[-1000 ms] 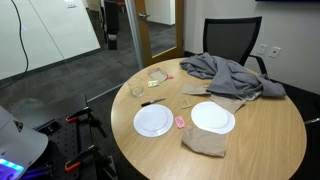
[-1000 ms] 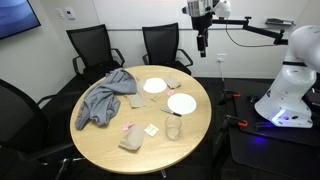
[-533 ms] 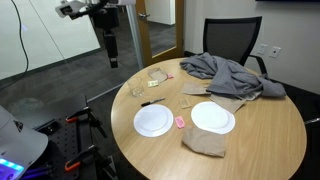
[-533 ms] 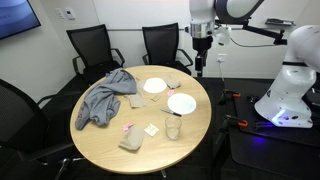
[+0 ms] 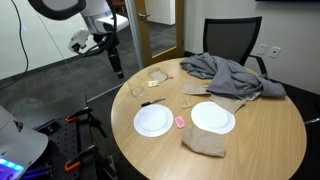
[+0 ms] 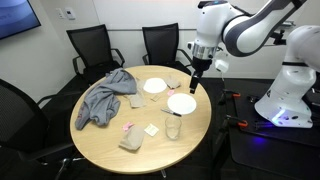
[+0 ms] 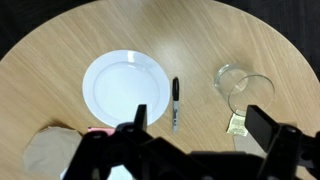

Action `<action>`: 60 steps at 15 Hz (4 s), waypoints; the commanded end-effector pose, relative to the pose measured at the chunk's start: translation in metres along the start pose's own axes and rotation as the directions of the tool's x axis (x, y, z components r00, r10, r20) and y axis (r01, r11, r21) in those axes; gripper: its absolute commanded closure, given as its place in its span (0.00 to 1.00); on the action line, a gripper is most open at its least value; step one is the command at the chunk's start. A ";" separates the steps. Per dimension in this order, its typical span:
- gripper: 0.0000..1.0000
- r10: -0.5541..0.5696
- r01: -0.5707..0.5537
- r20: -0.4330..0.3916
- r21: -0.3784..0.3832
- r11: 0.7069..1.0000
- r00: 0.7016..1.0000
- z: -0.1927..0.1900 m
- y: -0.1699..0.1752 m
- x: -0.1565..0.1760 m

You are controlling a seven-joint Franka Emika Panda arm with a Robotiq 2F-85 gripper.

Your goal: Put the marker inside the cup

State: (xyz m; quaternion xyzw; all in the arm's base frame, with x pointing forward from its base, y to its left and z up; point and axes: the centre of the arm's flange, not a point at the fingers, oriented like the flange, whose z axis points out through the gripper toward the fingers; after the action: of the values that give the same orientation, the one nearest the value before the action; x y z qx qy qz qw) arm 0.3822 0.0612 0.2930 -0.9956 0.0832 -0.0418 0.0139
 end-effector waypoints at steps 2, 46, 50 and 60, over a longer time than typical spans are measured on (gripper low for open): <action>0.00 0.019 -0.020 -0.058 -0.003 1.000 0.998 0.047 -0.025 0.017; 0.80 -0.072 0.075 0.039 -0.075 0.994 0.997 0.231 -0.017 0.137; 1.00 -0.068 0.070 0.034 -0.071 0.995 0.997 0.226 -0.017 0.140; 0.97 -0.147 0.149 0.041 -0.056 0.987 0.988 0.127 -0.036 0.129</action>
State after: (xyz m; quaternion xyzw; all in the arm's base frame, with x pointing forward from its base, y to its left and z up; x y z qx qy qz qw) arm 0.5394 0.0770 0.1234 -0.9989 0.0303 -0.0324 -0.0179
